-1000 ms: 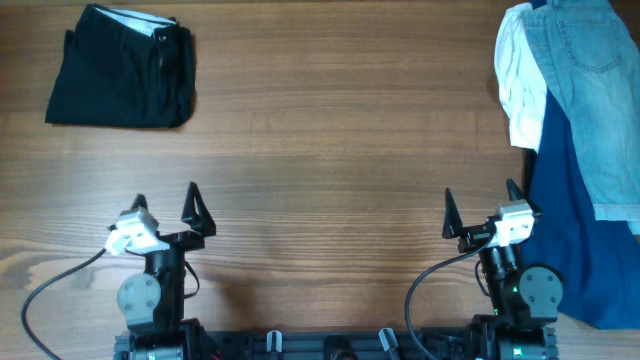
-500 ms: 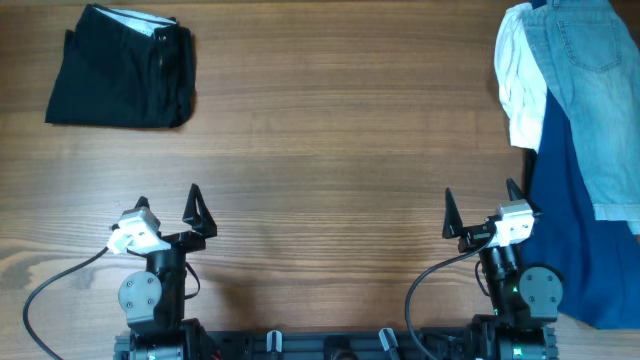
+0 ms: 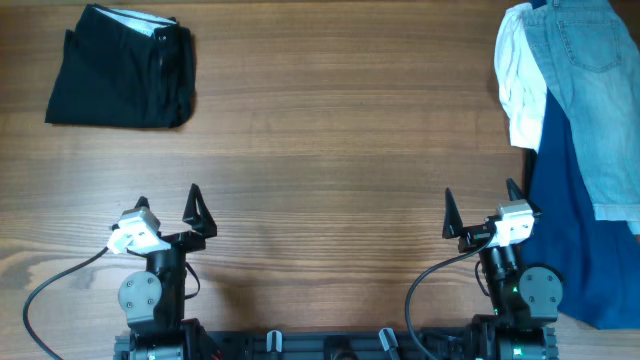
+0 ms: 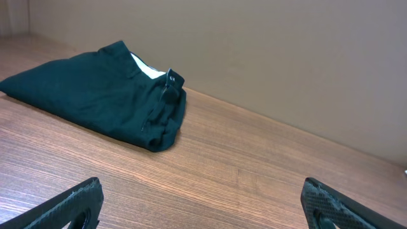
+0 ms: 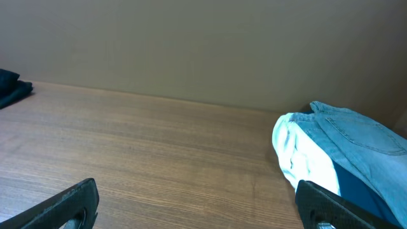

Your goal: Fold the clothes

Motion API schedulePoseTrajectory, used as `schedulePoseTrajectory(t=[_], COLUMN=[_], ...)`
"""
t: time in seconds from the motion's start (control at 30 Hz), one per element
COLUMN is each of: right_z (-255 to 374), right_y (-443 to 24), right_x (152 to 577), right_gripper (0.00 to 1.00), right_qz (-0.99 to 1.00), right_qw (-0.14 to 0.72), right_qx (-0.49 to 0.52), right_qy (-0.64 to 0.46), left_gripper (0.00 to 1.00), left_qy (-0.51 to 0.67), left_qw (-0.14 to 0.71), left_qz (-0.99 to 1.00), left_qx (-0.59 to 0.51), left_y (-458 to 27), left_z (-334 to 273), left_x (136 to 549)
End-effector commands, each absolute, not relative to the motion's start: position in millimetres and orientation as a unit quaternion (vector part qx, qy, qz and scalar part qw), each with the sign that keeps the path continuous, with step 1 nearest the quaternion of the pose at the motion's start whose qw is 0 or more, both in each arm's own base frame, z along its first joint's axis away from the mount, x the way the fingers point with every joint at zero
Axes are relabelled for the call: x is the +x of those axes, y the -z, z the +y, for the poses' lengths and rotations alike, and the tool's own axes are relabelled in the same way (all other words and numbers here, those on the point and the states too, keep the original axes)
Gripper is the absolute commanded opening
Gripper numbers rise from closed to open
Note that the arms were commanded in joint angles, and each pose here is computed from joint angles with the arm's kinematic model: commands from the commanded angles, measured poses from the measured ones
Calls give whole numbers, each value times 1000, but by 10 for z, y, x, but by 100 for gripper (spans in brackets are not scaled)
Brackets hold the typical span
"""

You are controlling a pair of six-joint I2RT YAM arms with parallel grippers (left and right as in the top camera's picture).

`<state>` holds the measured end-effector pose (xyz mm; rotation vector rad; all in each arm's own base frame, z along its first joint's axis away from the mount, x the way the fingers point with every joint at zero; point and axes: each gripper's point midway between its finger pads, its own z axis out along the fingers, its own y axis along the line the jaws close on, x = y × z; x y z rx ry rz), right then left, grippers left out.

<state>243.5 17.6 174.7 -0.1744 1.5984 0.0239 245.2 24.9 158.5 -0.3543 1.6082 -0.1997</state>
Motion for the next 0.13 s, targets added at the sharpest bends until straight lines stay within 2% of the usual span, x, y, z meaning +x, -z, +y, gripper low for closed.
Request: schedulePoseTrajectory(t=[0.0, 0.1], right_z=[150, 150], right_y=[-1759, -1759], right_x=[2435, 2435], right_gripper=[100, 100], right_qz=[713, 713], right_qw=[697, 697], right_qx=[-75, -75], right_qy=[-2, -2], left_gripper=[100, 100], left_qy=[87, 87], left_qw=[674, 674], left_qz=[716, 716], left_qx=[-160, -160], left_y=[-1563, -1563], left_z=[257, 257], left_x=[2449, 2449])
